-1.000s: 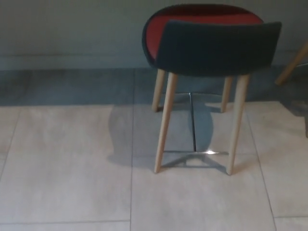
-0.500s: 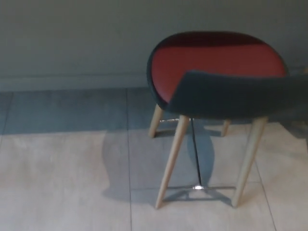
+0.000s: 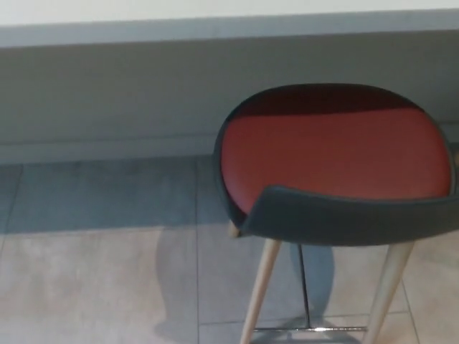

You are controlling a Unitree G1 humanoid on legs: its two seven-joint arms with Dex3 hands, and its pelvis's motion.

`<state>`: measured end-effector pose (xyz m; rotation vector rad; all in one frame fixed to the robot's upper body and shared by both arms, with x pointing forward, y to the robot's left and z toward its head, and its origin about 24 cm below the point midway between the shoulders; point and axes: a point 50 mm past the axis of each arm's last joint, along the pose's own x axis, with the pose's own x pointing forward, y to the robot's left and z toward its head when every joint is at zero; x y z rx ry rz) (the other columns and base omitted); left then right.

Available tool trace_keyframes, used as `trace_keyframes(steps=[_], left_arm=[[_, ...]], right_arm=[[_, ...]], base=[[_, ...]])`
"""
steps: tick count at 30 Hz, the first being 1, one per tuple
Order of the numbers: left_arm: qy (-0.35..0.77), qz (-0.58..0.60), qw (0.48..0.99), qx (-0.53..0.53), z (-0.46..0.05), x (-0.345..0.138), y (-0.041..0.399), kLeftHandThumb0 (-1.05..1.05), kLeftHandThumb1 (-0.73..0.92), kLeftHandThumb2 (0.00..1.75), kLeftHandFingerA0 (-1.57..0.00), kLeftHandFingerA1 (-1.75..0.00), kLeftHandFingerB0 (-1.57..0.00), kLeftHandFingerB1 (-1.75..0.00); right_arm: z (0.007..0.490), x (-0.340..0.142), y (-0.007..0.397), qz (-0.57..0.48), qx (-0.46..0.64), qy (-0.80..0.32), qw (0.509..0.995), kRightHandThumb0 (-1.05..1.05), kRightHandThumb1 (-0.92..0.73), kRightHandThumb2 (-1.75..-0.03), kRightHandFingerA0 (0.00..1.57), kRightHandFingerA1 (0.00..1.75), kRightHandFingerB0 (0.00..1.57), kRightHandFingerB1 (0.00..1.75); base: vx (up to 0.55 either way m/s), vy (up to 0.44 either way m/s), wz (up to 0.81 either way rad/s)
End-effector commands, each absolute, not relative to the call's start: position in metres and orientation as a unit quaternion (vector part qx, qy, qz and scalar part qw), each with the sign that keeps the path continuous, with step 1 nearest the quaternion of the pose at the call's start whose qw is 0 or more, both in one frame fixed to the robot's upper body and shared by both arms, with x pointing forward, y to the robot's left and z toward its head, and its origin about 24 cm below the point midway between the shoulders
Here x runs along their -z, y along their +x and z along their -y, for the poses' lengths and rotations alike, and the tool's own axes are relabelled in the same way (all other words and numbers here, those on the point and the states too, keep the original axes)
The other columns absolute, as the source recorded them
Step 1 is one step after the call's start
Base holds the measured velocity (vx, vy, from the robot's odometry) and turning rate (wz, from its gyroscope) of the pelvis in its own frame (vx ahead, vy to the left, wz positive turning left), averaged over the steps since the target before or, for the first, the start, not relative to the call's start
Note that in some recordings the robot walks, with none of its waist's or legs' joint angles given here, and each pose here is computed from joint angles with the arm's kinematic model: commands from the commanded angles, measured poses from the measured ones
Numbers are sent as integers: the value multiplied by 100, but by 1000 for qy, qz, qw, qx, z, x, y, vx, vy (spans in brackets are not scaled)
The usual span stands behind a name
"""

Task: The robot walks towards a chair to grab it and pulls it towards itself

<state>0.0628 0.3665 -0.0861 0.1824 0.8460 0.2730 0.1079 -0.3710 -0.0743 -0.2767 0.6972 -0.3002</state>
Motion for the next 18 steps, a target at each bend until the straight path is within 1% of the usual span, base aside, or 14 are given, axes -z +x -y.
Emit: trace_keyframes(steps=[1, 3, 4, 5, 7, 8, 9, 12, 13, 14, 16, 18], left_arm=[[101, -391, 907, -122, -366, 82, 68, -74, 43, 80, -22, -46, -12, -38], [100, -387, 909, -116, -365, 82, 71, -74, 44, 80, -20, -46, -11, -38], [99, -389, 908, -118, -365, 83, 71, -74, 44, 80, -21, -45, -11, -38], [98, -388, 908, -119, -364, 83, 71, -74, 44, 80, -21, -45, -11, -38], [97, -388, 909, -118, -363, 84, 72, -72, 44, 79, -20, -45, -11, -38], [96, -385, 911, -116, -362, 84, 73, -71, 43, 78, -19, -45, -12, -38], [92, -382, 912, -115, -361, 84, 74, -71, 42, 77, -18, -45, -12, -38], [91, -373, 917, -110, -359, 83, 76, -71, 42, 78, -19, -45, -13, -38], [89, -368, 919, -108, -357, 82, 77, -70, 42, 78, -19, -45, -14, -38], [95, -351, 926, -98, -354, 78, 85, -73, 43, 79, -21, -44, -16, -40], [104, -336, 931, -91, -352, 74, 91, -73, 43, 80, -22, -45, -15, -40], [115, -330, 933, -81, -350, 72, 94, -74, 44, 82, -22, -45, -15, -40]], right_arm=[[377, 71, 104, -341, 158, -143, 916, -75, -46, -86, 12, 45, 0, 20], [377, 71, 104, -339, 157, -145, 916, -75, -45, -86, 12, 44, 0, 22], [377, 71, 104, -338, 155, -144, 917, -75, -46, -87, 11, 42, 0, 20], [377, 71, 104, -339, 156, -143, 917, -72, -59, -58, 17, 33, 0, 19], [377, 71, 103, -339, 155, -139, 918, -75, -60, -58, 17, 33, 0, 22], [377, 71, 102, -340, 156, -134, 918, -75, -58, -58, 17, 32, 0, 22], [377, 71, 102, -340, 156, -133, 918, -75, -58, -57, 18, 33, 0, 22], [378, 70, 101, -338, 154, -136, 918, -75, -59, -58, 17, 33, 0, 22], [378, 70, 100, -340, 150, -145, 917, -75, -60, -59, 17, 34, 0, 19], [378, 71, 100, -343, 152, -150, 915, -76, -47, -86, 11, 43, 0, 17], [377, 71, 103, -344, 152, -152, 914, -73, -46, -86, 11, 44, 0, 20], [378, 71, 103, -346, 154, -150, 913, -73, -46, -85, 11, 43, 0, 20]], base=[[124, 75, -16], [125, 90, -19], [126, 101, -11], [78, 202, -5], [182, 292, 16], [252, 277, -62], [176, 243, 12], [90, 128, 8], [108, 75, 3], [92, 35, 9], [89, -19, 6], [97, -77, 6]])
